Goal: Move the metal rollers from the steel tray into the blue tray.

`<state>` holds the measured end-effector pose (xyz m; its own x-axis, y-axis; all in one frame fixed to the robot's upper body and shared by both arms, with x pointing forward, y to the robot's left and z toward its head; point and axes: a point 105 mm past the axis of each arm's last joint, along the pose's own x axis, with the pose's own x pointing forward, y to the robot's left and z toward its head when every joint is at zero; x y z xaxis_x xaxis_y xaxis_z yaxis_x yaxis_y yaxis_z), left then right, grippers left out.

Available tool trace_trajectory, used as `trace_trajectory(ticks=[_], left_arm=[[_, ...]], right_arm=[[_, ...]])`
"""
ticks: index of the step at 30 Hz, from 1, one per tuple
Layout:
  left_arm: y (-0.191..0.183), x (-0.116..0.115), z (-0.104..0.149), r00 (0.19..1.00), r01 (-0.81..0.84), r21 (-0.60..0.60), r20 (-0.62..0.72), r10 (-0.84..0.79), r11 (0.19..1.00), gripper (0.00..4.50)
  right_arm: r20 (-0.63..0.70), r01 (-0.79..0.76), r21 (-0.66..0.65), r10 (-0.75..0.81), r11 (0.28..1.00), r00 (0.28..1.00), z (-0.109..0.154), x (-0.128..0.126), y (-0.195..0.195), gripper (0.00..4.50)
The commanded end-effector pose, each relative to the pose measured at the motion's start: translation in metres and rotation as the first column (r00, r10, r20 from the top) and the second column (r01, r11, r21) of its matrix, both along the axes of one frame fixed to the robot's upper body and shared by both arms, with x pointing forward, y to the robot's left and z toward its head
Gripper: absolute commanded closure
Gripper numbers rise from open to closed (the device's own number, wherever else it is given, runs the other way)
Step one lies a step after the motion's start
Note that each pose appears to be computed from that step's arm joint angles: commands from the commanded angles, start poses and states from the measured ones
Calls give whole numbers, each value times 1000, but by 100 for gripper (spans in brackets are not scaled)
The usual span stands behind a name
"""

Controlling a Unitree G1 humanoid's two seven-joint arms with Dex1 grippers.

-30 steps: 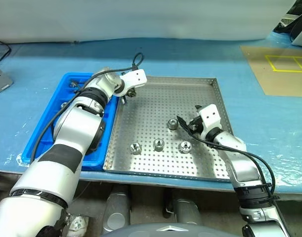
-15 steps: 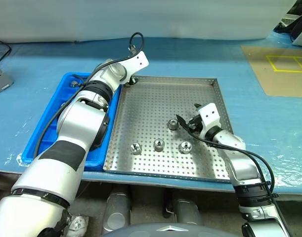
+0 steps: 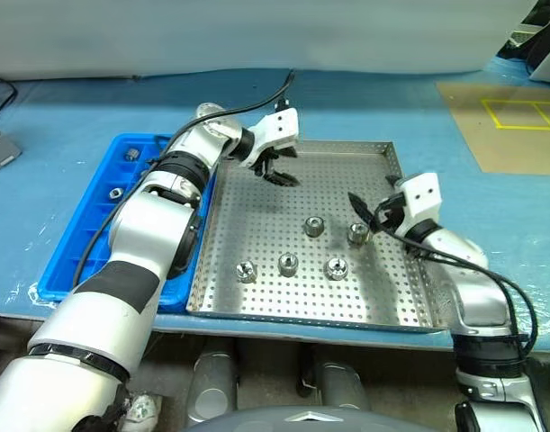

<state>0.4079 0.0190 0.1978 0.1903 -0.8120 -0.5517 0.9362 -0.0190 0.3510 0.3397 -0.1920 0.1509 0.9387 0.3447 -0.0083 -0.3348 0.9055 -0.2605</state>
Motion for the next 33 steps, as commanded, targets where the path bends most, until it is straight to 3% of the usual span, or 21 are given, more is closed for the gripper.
trace_trajectory(ticks=[1, 8, 12, 17, 26, 33], left_arm=[[16, -18, 12, 986, 151, -12, -77, -151, 989, 93], [61, -41, -14, 970, 233, 112, -95, -223, 966, 93], [66, -80, -19, 937, 312, 55, -182, -298, 948, 93], [57, -111, -25, 912, 346, -13, -231, -339, 938, 93], [62, -114, -55, 947, 300, 146, -161, -277, 943, 93], [79, -115, -64, 951, 300, 253, -155, -268, 920, 93]], right_arm=[[90, -18, 35, 15, 999, 996, 38, -3, -11, 0], [70, -94, -43, 96, 995, 993, 48, -8, -17, 0], [60, -91, -81, 96, 993, 994, 46, -5, -21, 0], [48, -96, -91, 101, 991, 994, 38, -2, -18, 0], [47, -93, -76, 96, 993, 994, 31, -2, -14, 0], [41, -75, -72, 78, 995, 996, 25, -2, -16, 0]])
